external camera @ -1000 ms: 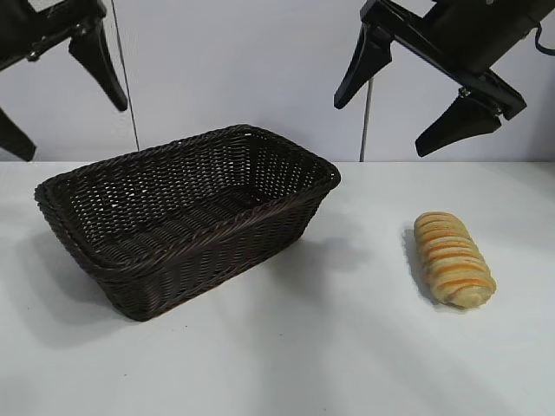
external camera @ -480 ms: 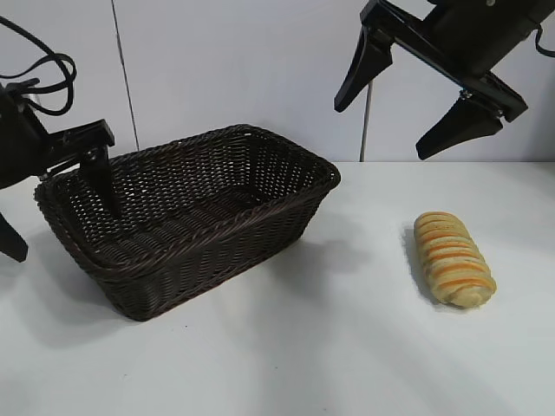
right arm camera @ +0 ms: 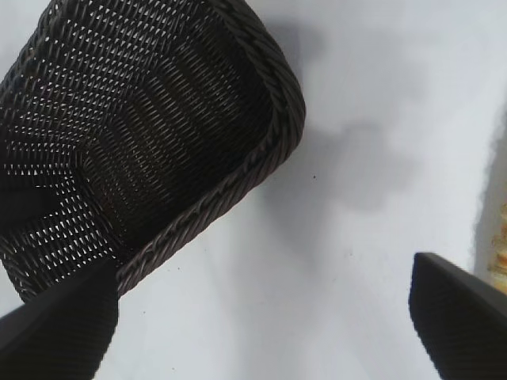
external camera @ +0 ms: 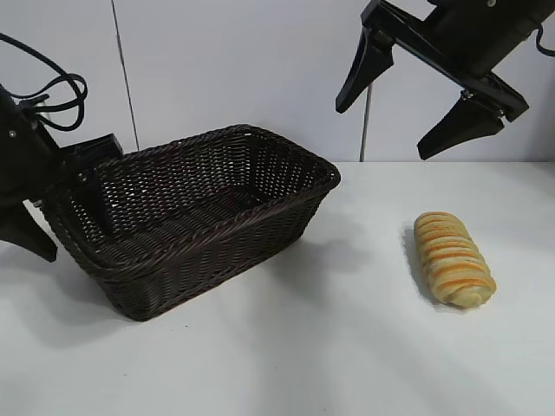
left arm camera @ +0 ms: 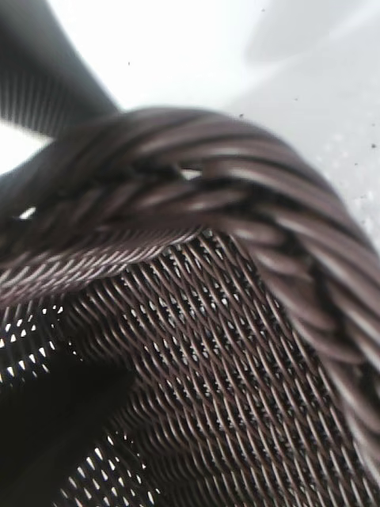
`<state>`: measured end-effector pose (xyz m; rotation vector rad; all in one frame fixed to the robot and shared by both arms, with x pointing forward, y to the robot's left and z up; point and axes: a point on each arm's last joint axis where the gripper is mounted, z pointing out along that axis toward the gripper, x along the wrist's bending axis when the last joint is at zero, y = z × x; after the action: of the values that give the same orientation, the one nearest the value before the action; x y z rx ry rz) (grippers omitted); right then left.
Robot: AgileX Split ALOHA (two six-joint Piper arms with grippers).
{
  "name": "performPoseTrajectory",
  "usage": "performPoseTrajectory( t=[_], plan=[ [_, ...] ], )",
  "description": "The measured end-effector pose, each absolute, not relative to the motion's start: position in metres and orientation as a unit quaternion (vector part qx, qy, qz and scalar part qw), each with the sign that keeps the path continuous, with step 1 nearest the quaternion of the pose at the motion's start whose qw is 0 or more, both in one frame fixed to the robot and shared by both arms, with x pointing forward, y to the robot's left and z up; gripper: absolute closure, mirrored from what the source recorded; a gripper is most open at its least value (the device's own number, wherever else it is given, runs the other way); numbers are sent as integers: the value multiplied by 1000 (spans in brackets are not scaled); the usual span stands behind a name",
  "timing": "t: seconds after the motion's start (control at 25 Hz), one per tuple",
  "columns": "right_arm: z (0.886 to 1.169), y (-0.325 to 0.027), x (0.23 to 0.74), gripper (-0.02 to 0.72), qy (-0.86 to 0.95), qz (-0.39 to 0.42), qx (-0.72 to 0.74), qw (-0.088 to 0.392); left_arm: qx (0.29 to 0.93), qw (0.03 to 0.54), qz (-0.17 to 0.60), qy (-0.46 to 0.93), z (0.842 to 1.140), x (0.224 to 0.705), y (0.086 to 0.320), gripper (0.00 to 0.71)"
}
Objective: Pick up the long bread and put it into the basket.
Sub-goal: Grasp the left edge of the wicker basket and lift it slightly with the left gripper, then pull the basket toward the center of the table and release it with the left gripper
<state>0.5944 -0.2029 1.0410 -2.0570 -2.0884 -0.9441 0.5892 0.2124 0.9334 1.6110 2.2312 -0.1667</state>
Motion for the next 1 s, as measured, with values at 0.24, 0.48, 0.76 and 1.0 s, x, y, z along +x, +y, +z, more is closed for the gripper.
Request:
performPoseTrajectory(
  t=[0.24, 0.48, 0.76, 1.0],
  plan=[
    [1041, -203, 594, 9, -680, -306, -666, 31, 537, 223, -109, 806, 938, 594, 226, 616],
    [1041, -203, 594, 9, -683, -305, -663, 29, 560, 274, -139, 770, 966, 611, 223, 616],
    [1041, -203, 594, 9, -684, -305, -662, 29, 666, 226, -85, 706, 988, 619, 224, 616],
    [1041, -203, 594, 9, -684, -304, -662, 29, 740, 174, -54, 647, 978, 614, 194, 616]
  ],
)
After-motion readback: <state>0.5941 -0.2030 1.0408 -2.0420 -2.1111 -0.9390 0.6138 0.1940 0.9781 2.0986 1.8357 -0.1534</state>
